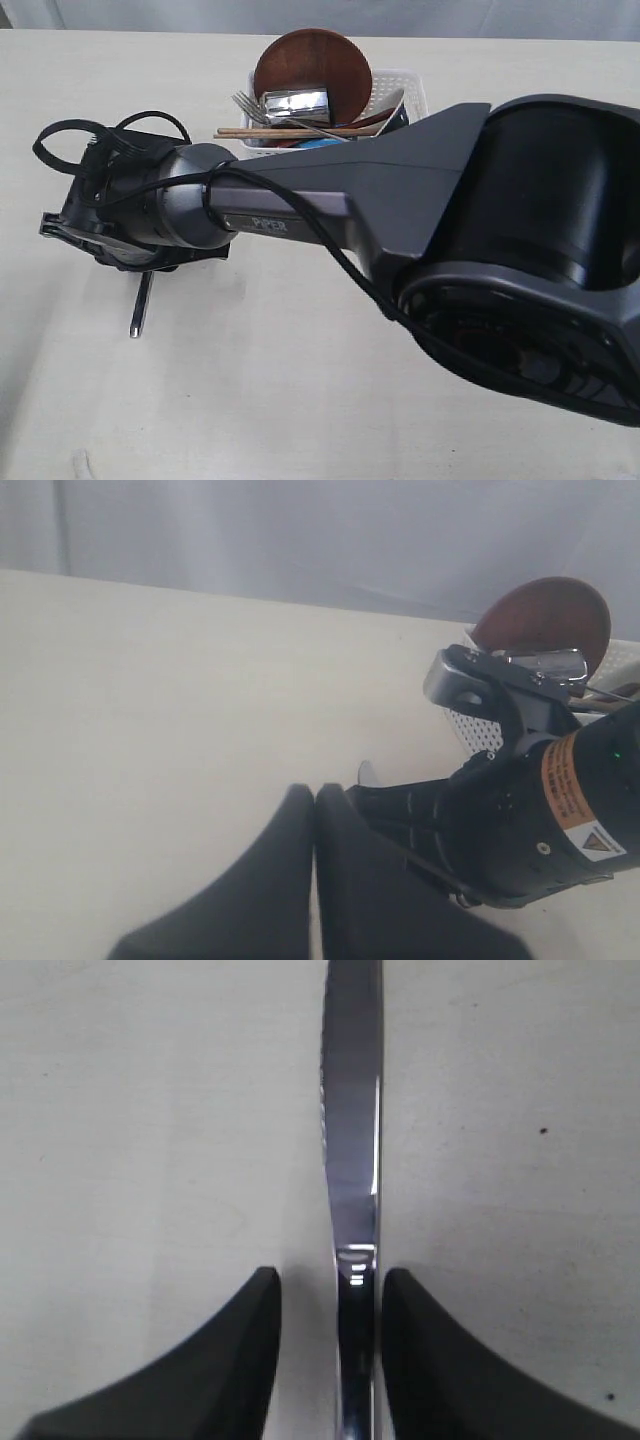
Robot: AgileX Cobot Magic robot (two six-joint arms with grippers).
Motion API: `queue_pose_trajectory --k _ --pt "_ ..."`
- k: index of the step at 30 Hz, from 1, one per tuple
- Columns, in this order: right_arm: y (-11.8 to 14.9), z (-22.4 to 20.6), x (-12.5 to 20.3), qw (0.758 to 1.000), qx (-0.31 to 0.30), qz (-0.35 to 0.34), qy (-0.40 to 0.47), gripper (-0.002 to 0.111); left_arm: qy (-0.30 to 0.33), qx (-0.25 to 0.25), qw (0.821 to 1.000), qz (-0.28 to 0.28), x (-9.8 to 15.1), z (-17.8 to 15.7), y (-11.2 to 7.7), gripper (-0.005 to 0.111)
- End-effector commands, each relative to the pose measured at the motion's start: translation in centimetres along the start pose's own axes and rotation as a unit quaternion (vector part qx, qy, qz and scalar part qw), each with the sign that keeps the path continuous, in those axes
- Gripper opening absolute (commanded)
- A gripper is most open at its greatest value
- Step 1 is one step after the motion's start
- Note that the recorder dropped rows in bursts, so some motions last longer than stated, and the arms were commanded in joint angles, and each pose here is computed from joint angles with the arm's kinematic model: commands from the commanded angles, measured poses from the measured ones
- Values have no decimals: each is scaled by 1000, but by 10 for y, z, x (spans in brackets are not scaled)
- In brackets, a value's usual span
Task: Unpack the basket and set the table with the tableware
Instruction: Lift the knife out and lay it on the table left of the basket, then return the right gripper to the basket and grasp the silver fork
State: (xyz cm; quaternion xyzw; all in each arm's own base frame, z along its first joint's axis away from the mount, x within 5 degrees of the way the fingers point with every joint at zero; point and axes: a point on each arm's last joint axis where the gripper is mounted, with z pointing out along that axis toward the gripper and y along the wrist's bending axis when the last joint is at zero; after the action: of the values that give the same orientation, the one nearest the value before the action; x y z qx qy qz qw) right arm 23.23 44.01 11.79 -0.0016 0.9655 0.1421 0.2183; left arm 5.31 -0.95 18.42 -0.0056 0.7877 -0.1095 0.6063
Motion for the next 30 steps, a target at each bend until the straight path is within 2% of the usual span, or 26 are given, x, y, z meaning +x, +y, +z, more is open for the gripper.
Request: queue_pose_trajectory --k 1,4,7,8,10,15,18,24,26,30 --pt "2 -13 -10 1000 -6 -3 -12 34 -6 1 1000 -3 0 0 0 0" --pt "10 -51 -29 998 -35 -43 -44 34 -6 1 1000 -3 0 0 0 0" --pt "19 -106 -49 984 -76 -135 -83 34 -6 1 1000 -2 0 0 0 0" --pt "19 -131 -59 973 -86 -190 -103 34 -6 1 1000 -2 0 0 0 0" --pt "5 -171 -79 956 -64 -260 -123 34 -6 1 1000 -2 0 0 0 0" --pt "-45 -209 -125 938 30 -325 -119 34 -6 1 1000 -2 0 0 0 0" --pt "-88 -206 -158 935 43 -347 -61 34 -6 1 1000 -2 0 0 0 0" --pt "-136 -166 -185 935 -36 -350 56 34 -6 1 1000 -2 0 0 0 0" --pt "-149 -150 -191 926 -27 -370 70 34 -6 1 1000 -2 0 0 0 0" --pt "-156 -115 -188 901 -23 -421 102 34 -6 1 1000 -2 0 0 0 0"
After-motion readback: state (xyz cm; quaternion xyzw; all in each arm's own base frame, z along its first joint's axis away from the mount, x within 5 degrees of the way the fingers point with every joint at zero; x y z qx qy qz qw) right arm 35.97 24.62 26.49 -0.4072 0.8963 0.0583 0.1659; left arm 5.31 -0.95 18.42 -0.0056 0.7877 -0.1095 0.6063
